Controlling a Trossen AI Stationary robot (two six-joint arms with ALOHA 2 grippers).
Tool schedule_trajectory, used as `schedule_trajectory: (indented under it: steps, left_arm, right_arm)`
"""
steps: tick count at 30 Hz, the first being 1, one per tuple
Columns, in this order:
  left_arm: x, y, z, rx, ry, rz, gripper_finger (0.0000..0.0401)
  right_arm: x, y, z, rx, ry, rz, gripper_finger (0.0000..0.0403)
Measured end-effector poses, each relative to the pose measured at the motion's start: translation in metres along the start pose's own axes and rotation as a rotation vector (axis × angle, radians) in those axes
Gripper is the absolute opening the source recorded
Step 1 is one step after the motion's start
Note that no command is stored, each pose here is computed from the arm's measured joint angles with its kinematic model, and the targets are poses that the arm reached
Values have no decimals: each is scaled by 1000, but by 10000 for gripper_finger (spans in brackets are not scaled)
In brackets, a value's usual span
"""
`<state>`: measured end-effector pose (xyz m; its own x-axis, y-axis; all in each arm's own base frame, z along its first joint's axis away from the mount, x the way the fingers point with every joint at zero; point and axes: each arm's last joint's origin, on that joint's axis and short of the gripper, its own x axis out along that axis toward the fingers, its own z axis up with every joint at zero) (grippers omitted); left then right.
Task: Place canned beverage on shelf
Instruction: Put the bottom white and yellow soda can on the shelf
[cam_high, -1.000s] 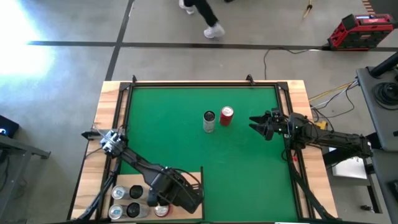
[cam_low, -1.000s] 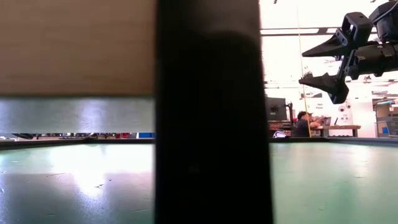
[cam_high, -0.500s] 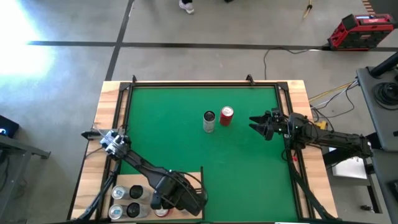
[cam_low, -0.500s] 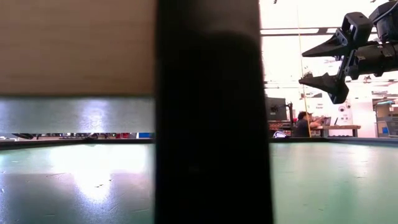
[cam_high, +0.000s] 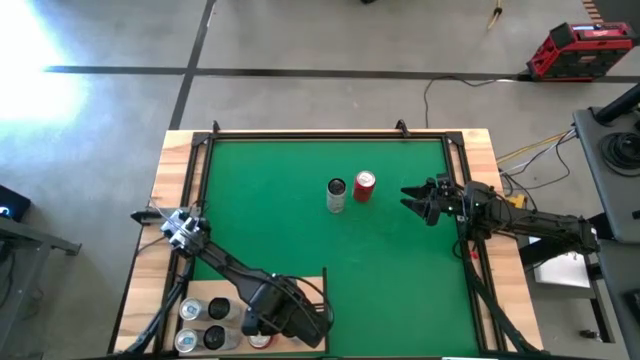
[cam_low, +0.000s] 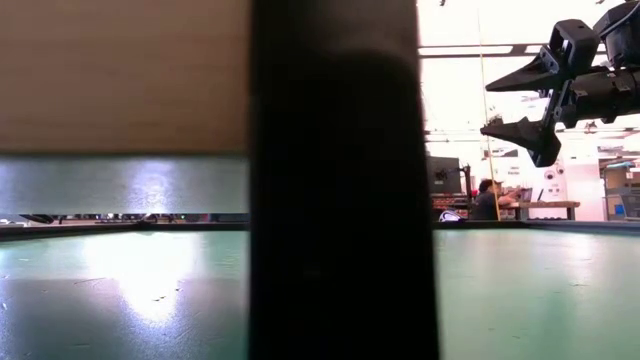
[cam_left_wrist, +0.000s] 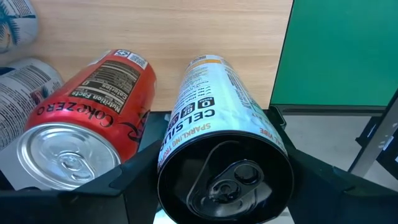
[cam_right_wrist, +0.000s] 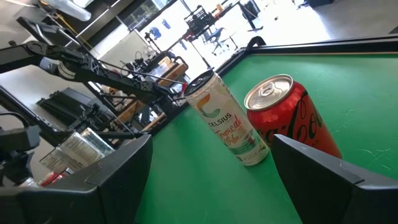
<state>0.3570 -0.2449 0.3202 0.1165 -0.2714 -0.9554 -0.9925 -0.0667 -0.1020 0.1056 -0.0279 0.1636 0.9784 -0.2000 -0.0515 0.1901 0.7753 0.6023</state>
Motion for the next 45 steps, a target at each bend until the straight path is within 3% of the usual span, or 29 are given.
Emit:
schedule_trajectory:
  steps: [45]
  left_arm:
    - [-1,7,-8,28,-26,-32,276]
  right_arm:
    - [0,0,0,0,0,0,318]
